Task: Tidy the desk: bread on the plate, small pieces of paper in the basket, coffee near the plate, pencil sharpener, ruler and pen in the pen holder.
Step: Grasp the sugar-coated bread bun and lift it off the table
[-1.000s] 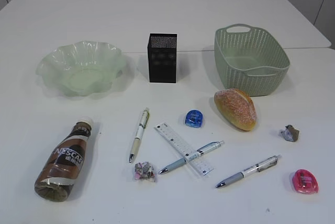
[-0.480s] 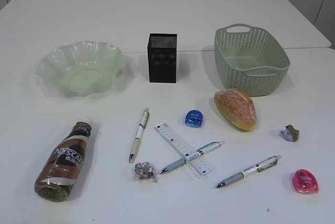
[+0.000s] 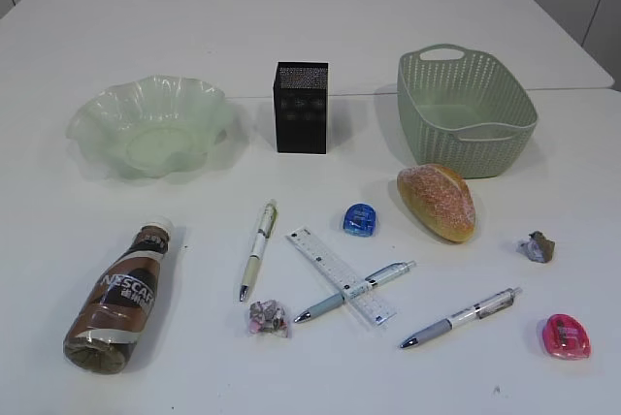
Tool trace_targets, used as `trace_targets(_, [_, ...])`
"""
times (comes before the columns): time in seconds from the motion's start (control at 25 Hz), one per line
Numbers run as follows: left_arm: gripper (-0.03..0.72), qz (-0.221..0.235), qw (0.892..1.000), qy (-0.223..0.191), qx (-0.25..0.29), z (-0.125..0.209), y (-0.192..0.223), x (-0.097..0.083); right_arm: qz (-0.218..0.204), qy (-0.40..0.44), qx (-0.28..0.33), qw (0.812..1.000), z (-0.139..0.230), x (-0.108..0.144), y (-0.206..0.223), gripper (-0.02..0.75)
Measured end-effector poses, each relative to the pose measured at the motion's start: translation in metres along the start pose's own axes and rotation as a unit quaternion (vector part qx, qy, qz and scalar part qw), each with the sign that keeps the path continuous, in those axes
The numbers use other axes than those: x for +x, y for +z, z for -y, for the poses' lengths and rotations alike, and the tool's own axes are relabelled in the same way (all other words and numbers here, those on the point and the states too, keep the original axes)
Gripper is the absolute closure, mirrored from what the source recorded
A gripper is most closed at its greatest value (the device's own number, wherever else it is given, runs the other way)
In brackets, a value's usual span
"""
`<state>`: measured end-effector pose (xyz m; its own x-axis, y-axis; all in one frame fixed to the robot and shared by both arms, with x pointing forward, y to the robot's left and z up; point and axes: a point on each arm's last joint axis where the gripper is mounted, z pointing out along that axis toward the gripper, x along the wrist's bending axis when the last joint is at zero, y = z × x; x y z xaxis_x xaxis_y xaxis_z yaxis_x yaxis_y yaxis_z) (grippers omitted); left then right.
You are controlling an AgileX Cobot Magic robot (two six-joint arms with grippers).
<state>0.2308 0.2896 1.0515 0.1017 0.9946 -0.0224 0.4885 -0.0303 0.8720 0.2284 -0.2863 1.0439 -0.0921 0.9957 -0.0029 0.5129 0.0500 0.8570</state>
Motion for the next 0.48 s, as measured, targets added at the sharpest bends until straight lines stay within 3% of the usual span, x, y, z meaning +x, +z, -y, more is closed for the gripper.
trace_targets(0.48, [0.161, 0.001, 1.0, 0.0, 0.0, 0.0, 0.0, -0.0001, -0.011, 0.02, 0.001, 1.0, -0.0008, 0.0019, 0.0, 0.186])
